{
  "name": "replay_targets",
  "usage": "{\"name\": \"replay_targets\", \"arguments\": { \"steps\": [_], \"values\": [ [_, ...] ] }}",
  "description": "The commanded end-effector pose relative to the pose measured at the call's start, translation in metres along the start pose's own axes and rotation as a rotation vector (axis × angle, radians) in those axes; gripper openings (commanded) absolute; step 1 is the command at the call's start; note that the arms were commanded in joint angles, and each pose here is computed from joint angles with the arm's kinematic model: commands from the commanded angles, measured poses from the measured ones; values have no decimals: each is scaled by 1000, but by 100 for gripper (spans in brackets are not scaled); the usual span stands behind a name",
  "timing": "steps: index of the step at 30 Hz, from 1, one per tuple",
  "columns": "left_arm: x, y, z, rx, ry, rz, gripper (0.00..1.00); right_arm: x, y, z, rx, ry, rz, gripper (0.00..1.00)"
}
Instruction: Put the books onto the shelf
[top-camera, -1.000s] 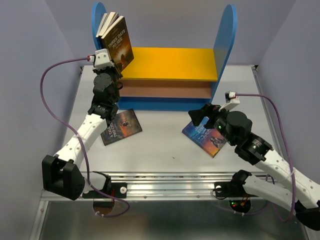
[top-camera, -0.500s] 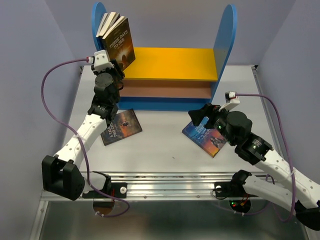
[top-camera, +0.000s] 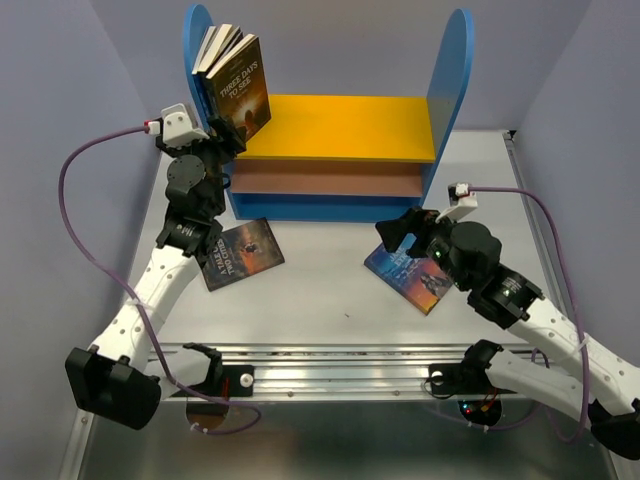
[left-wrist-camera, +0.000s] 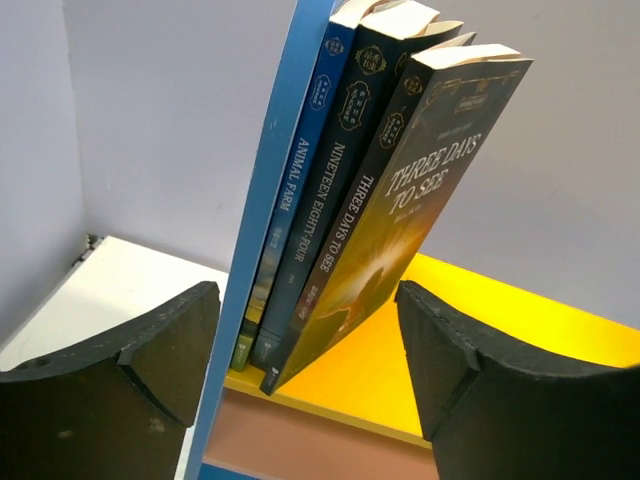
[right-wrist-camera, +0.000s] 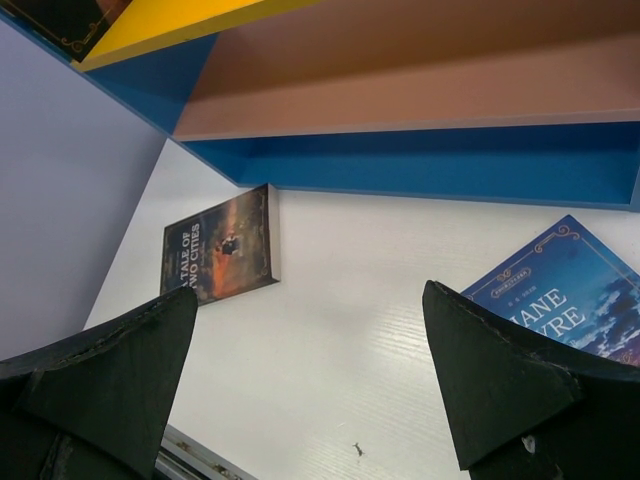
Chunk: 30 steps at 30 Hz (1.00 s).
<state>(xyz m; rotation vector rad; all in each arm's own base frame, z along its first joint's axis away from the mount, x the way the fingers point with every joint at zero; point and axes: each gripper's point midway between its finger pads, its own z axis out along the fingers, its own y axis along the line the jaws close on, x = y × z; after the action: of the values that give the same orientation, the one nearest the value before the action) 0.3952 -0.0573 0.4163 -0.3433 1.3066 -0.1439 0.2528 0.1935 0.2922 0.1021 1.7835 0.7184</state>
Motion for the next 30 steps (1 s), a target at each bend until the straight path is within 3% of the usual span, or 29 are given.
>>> {"name": "replay_targets", "arguments": {
  "steps": [1, 3, 10, 13, 21, 23, 25, 30],
  "values": [
    [-18, -5, -9, 29, -8, -54, 83, 2, -3, 3, 24, 7, 17, 100],
    [-25, -9, -16, 45, 3, -100, 99, 2, -5, 4, 45, 14, 19, 100],
    [-3, -32, -69, 215, 200, -336, 99, 37, -38, 5, 209, 141, -5, 100],
    [34, -60, -110, 415, 363, -470, 99, 56, -58, 5, 274, 184, -15, 100],
    [181, -74, -218, 490, 859, -591, 99, 70, -152, 2, 477, 240, 28, 100],
    [203, -74, -235, 473, 933, -612, 99, 74, -186, 5, 542, 251, 59, 100],
    [227, -72, -256, 479, 1009, -613, 99, 82, -192, 11, 499, 275, 94, 100],
    [241, -89, -274, 572, 1051, -636, 99, 79, -223, 14, 538, 236, 111, 100]
  ]
}}
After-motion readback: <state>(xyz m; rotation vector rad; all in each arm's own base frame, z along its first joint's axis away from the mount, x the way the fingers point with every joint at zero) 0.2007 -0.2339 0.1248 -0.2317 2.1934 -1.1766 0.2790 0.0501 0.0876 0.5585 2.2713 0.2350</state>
